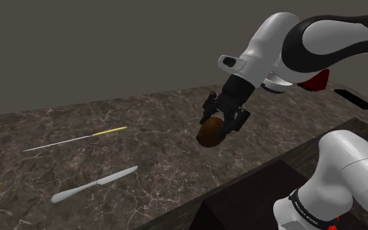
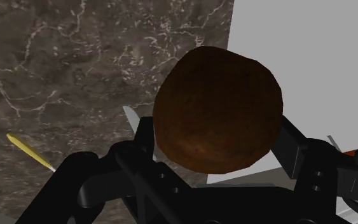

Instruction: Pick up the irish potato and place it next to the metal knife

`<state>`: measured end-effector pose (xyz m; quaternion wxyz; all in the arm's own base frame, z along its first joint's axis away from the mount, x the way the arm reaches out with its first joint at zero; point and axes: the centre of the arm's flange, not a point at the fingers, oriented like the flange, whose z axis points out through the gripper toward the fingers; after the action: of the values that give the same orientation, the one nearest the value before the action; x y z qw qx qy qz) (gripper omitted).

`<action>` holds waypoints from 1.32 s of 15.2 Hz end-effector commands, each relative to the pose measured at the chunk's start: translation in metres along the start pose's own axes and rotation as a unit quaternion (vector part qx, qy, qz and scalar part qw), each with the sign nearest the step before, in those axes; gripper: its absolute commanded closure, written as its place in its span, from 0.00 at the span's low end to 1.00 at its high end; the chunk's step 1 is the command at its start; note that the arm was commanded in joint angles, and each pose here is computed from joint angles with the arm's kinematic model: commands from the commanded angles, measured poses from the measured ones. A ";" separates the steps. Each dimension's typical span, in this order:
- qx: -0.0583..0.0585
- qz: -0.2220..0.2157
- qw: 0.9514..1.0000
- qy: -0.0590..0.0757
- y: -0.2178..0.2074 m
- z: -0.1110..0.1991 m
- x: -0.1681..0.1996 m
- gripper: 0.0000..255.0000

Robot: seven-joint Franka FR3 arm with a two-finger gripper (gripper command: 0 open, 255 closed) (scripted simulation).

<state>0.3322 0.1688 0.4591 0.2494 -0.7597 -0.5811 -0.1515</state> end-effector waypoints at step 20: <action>0.000 0.001 1.000 0.001 -0.052 0.146 0.180 1.00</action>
<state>0.3238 0.4050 0.4459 0.2494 -0.7600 -0.5806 -0.1519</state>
